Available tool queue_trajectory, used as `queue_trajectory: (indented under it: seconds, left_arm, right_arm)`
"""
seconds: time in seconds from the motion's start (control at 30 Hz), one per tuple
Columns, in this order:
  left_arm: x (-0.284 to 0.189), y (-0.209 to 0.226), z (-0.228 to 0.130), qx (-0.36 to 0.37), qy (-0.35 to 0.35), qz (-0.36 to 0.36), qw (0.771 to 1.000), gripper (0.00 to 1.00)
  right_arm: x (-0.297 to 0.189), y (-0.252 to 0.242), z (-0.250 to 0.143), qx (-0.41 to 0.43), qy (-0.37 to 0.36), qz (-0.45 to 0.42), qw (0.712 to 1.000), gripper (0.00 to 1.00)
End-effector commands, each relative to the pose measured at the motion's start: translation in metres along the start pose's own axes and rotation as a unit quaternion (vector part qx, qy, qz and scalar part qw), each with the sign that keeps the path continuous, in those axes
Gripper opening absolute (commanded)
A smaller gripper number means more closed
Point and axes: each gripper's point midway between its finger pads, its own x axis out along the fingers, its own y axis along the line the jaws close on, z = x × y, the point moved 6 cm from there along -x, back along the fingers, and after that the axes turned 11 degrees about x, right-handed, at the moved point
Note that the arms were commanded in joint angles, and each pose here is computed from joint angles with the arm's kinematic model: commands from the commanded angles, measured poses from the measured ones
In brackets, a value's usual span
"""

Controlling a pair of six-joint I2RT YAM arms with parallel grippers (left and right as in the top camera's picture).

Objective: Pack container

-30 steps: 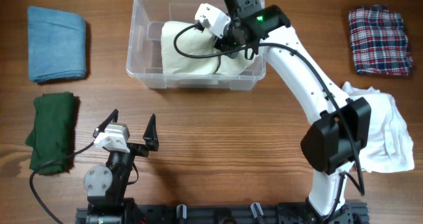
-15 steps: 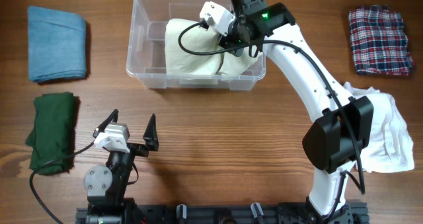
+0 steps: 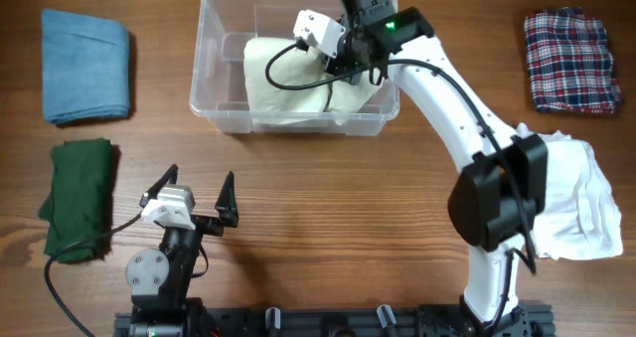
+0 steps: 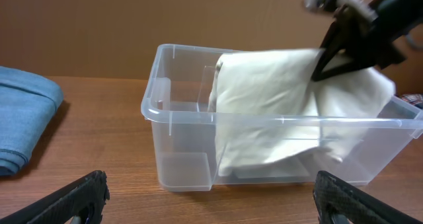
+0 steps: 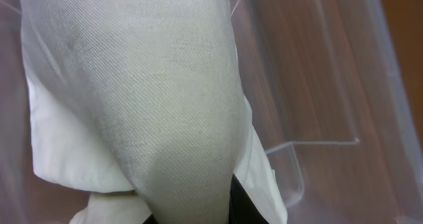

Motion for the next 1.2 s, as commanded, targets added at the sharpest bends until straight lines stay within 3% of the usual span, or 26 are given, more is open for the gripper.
queue_trajectory:
  seconds: [0.0,0.37,0.97,1.03,1.17]
  left_arm:
    - [0.000,0.000,-0.002,-0.003,0.001,0.001,1.000,1.00]
    - [0.000,0.000,-0.002,-0.003,0.001,0.002,1.000,1.00]
    - [0.000,0.000,-0.002,-0.003,0.001,0.001,1.000,1.00]
    - [0.000,0.000,-0.002,-0.003,0.001,0.002,1.000,1.00]
    - [0.000,0.000,-0.002,-0.003,0.001,0.002,1.000,1.00]
  right_arm:
    - [0.018,-0.007,0.000,-0.019,-0.014,-0.003,1.000,0.04]
    - [0.020,-0.035,0.010,-0.038,-0.060,-0.056,0.996,0.04]
    - [0.044,-0.043,-0.004,-0.029,-0.051,-0.055,0.997,0.05]
    - [0.043,-0.044,-0.002,-0.030,-0.054,-0.057,0.996,0.11]
    - [0.043,-0.046,0.000,-0.032,-0.060,-0.063,0.996,0.43]
